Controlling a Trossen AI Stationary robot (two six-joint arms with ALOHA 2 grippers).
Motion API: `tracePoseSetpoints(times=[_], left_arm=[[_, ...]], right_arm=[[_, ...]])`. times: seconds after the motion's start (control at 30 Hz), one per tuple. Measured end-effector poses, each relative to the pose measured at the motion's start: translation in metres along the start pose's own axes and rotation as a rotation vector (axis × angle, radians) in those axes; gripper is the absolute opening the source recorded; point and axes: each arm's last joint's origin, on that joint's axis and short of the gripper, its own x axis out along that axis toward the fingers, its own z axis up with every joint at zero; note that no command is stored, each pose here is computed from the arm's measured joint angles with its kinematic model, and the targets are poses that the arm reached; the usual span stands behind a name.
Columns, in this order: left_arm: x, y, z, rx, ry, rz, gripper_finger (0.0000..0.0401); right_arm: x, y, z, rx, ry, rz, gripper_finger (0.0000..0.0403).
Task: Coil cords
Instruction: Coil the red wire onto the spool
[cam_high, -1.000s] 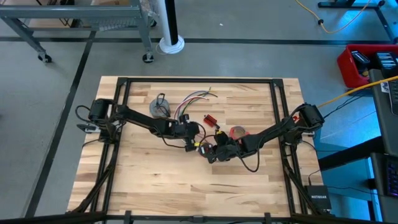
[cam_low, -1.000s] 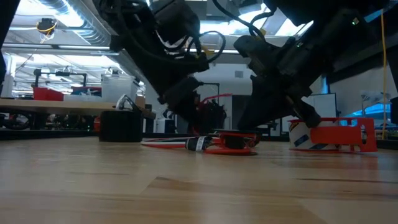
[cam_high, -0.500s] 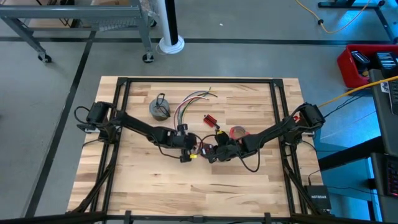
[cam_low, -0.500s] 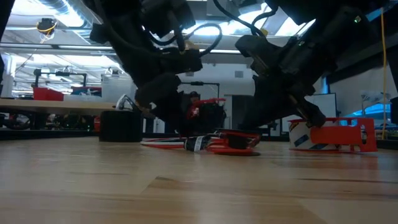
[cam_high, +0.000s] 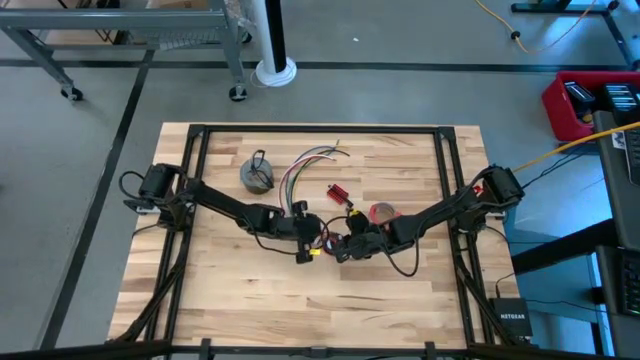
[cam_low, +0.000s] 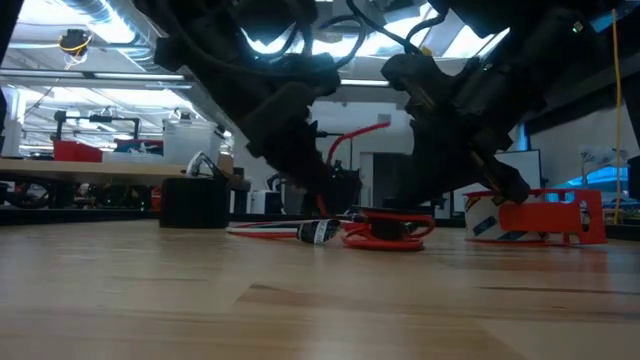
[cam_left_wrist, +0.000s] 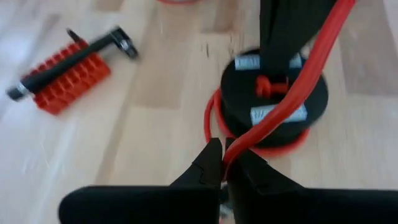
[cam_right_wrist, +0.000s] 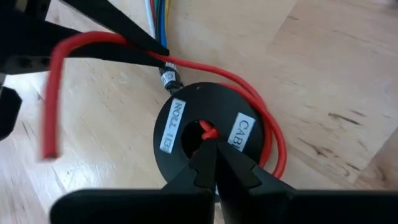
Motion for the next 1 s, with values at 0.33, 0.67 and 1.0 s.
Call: tracePoseSetpoints(times=[0.33, 0.67, 1.0], left_arm=[[-0.008, -0.026, -0.011, 0.028, 0.053, -0.043, 0.0000], [-0.019, -0.054, -0.016, 0.046, 0.030, -0.106, 0.0000], [-0.026, -0.073, -0.007, 0.007, -0.106, -0.179, 0.0000]], right_arm=[[-0.001, 0.000, -0.003, -0.002, -0.001, -0.004, 0.0010], [-0.001, 0.000, -0.003, 0.008, -0.002, -0.006, 0.0010], [-0.001, 0.001, -0.003, 0.012, -0.003, 0.008, 0.0010]])
